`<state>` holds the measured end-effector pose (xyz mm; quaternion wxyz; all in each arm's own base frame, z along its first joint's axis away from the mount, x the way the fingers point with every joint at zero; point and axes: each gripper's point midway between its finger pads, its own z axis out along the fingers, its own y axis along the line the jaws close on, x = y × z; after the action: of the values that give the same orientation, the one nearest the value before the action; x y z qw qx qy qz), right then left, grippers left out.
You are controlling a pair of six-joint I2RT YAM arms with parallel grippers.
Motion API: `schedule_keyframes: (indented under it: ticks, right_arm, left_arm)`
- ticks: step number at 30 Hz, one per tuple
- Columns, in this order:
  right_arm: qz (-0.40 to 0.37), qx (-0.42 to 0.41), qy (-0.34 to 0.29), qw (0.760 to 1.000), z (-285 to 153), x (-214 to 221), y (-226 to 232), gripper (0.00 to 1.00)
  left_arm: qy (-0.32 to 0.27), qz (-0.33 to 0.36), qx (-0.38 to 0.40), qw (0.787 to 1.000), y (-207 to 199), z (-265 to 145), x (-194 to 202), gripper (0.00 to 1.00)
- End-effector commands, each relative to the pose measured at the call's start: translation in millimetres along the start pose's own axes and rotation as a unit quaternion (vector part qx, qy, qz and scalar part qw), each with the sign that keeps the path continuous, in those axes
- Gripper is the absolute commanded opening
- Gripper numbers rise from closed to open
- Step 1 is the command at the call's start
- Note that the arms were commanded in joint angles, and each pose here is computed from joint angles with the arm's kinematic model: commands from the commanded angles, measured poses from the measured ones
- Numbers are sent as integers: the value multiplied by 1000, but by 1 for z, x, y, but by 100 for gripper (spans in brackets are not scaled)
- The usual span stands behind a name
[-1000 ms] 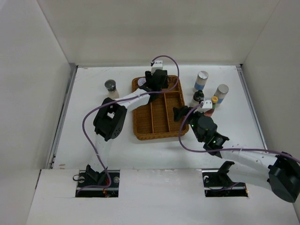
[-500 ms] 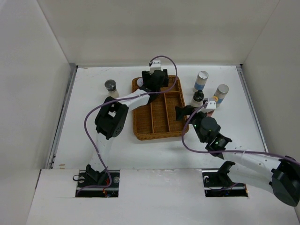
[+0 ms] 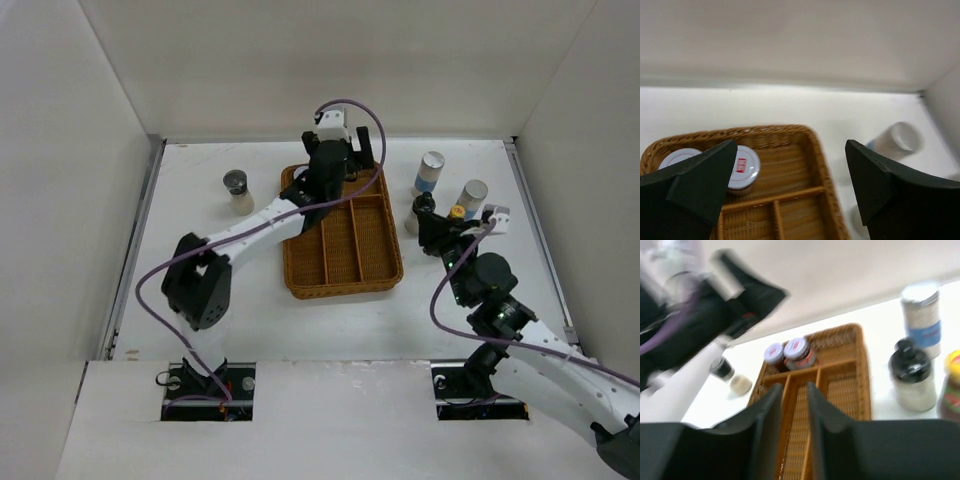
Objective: Organize the condiment bottles
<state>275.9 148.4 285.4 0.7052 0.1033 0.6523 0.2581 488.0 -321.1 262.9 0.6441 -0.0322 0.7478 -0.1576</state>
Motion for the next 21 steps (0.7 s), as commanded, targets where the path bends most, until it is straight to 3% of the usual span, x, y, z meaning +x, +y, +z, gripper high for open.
schedule_keyframes:
  ticks: [1, 4, 5, 7, 8, 10, 15, 21]
  right_arm:
    - [-18, 59, -13, 998, 0, -39, -16, 29]
    - [-51, 128, 6, 990, 4, -42, -45, 34]
    - [-60, 154, 6, 986, 6, -43, -56, 44]
    - [-73, 204, 1, 976, 8, -42, -80, 74]
    - [-80, 223, 1, 972, 9, -39, -89, 84]
    - [-93, 251, 8, 964, 13, -33, -106, 95]
    - [-114, 292, 22, 949, 24, -30, -136, 100]
    - [-101, 285, 54, 952, 52, -13, -151, 100]
  left_arm:
    - [-78, -53, 80, 992, -39, -57, -74, 88]
    - [-84, -70, 97, 989, -28, -96, -62, 79]
    - [-84, -78, 101, 988, -21, -109, -54, 76]
    - [-74, -96, 98, 988, 1, -133, -28, 70]
    - [-67, -104, 95, 988, 13, -143, -12, 68]
    - [-58, -114, 84, 988, 40, -163, 16, 65]
    - [-36, -139, 55, 988, 96, -197, 68, 68]
    - [-25, -160, 13, 987, 134, -216, 102, 88]
